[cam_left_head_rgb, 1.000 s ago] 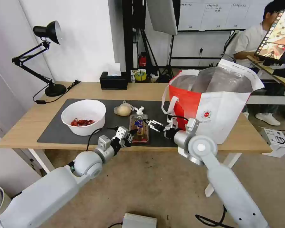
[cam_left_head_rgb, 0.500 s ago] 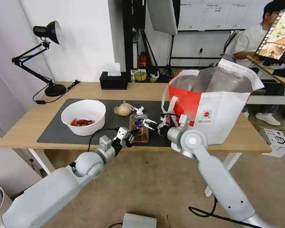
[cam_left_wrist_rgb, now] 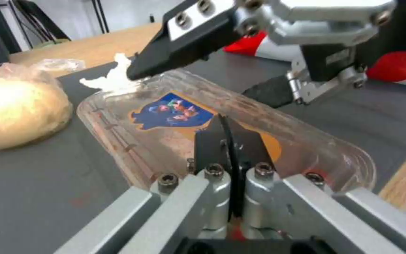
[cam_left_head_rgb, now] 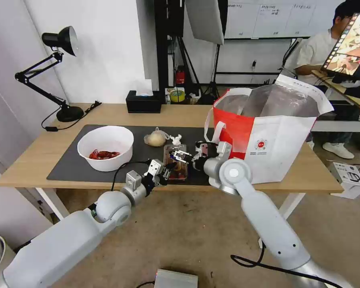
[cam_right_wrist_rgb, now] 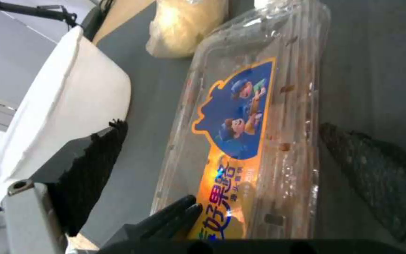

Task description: Pick up the trash from the table and place it into the takeout bag.

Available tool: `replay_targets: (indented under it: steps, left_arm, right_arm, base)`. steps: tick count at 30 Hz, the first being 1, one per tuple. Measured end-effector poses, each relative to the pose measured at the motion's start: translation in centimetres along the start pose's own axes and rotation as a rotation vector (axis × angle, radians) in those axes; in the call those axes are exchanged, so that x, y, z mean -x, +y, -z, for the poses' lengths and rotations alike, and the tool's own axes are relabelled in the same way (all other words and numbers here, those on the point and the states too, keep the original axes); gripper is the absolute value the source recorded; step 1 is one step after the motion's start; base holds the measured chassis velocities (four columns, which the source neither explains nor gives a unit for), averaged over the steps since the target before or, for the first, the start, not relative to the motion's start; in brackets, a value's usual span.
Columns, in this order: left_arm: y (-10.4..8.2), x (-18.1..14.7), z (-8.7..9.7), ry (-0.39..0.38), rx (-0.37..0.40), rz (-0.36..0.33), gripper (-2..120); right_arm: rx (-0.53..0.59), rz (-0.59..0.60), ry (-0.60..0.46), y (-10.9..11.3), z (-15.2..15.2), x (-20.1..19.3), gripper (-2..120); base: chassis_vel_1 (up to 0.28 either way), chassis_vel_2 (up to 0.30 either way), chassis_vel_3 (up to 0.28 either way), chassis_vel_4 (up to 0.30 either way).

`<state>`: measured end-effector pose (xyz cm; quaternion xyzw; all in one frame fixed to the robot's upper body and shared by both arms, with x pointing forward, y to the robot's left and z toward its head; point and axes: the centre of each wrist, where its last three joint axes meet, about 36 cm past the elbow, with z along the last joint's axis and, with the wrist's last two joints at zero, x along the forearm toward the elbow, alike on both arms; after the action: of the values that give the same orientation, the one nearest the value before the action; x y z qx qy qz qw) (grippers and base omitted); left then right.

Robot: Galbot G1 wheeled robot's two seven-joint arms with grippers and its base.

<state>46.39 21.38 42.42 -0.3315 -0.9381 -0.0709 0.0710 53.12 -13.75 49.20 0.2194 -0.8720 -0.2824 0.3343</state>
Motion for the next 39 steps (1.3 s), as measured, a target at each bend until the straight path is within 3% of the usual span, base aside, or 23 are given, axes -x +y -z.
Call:
replay_targets:
  steps: [39]
  left_arm:
    - [-0.3,-0.8,0.0,-0.025,-0.007,-0.009,0]
  right_arm:
    - [0.007,-0.006,0.051,0.9,0.5,2.7,100]
  base:
    - [0.000,0.000,0.000,0.000]
